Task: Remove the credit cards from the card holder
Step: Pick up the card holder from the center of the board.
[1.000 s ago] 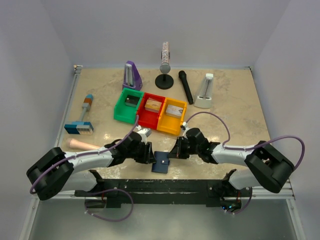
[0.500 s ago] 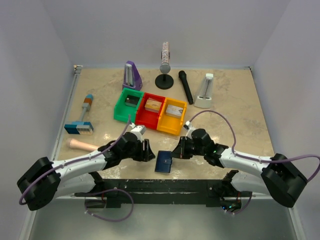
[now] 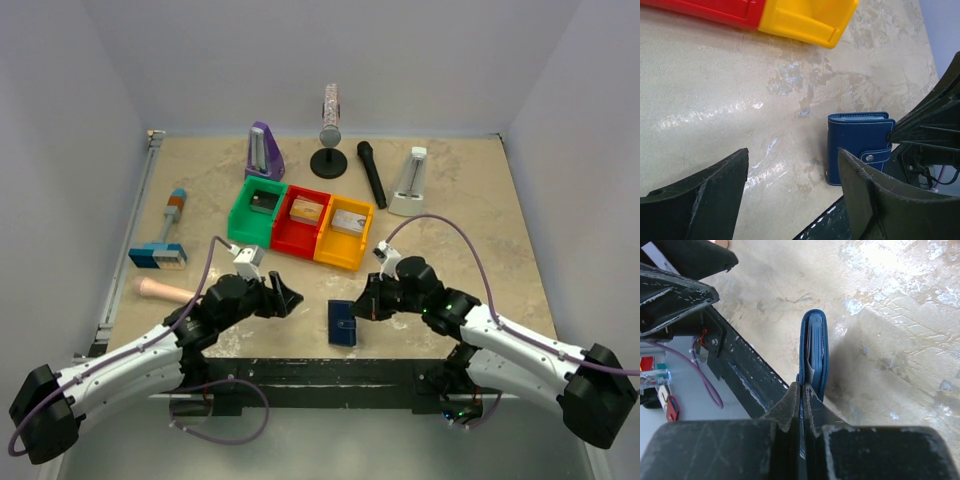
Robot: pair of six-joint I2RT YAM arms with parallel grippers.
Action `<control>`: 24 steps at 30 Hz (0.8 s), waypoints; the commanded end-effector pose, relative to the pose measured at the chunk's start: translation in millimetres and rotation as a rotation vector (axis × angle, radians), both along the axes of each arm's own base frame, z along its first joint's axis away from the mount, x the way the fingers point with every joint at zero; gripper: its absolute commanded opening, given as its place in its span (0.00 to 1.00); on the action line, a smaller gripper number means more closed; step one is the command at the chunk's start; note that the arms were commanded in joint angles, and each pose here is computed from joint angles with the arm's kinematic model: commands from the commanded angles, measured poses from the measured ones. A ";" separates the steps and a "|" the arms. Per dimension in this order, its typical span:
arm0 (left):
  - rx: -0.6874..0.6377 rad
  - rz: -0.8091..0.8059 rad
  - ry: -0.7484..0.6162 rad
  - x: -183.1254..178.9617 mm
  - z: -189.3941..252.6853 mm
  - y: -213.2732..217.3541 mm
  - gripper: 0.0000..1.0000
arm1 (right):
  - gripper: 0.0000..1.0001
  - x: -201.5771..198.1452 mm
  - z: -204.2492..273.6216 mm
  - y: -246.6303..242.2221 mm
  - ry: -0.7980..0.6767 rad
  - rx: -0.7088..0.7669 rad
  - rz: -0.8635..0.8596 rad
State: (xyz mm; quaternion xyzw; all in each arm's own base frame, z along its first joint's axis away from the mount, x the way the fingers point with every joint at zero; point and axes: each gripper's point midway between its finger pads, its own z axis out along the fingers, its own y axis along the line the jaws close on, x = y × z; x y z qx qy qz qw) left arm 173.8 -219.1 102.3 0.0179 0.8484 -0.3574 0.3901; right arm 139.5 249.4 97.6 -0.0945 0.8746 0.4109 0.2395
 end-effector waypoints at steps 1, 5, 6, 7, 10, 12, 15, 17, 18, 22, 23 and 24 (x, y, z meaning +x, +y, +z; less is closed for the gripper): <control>-0.093 -0.005 -0.071 5.5 16.3 -7.5 0.79 | 0.00 -0.3 38.2 7.6 -0.072 0.065 0.064; -0.180 -0.082 -0.093 -3.6 27.5 -20.5 0.83 | 0.00 -5.7 60.0 14.5 -0.089 0.138 0.101; -0.198 -0.097 -0.096 -5.7 29.2 -22.8 0.83 | 0.00 -7.3 65.0 15.4 -0.090 0.152 0.110; -0.216 -0.112 -0.103 -7.4 32.9 -25.4 0.84 | 0.00 -7.9 71.3 16.9 -0.096 0.168 0.116; -0.261 -0.151 -0.123 -11.6 43.6 -31.2 0.86 | 0.00 -12.3 86.4 19.6 -0.107 0.206 0.144; -0.295 -0.159 -0.140 -13.0 52.1 -32.9 0.89 | 0.00 -15.6 98.7 21.9 -0.115 0.240 0.167; -0.371 -0.174 -0.195 -16.3 75.8 -33.1 0.95 | 0.00 -23.5 116.8 25.7 -0.126 0.293 0.217; -0.405 -0.184 -0.234 -19.5 87.9 -30.7 1.00 | 0.00 -27.4 128.3 27.6 -0.133 0.325 0.244; -0.424 -0.193 -0.264 -21.8 95.4 -29.4 1.00 | 0.00 -28.5 133.6 28.2 -0.142 0.340 0.254; -0.471 -0.231 -0.347 -31.4 111.5 -24.6 1.00 | 0.00 -33.8 151.3 32.0 -0.154 0.395 0.295; -0.483 -0.243 -0.362 -34.0 115.2 -24.1 1.00 | 0.00 -34.9 152.4 32.6 -0.142 0.400 0.300; -0.491 -0.252 -0.369 -35.7 116.7 -23.8 1.00 | 0.00 -34.3 157.9 34.2 -0.157 0.421 0.309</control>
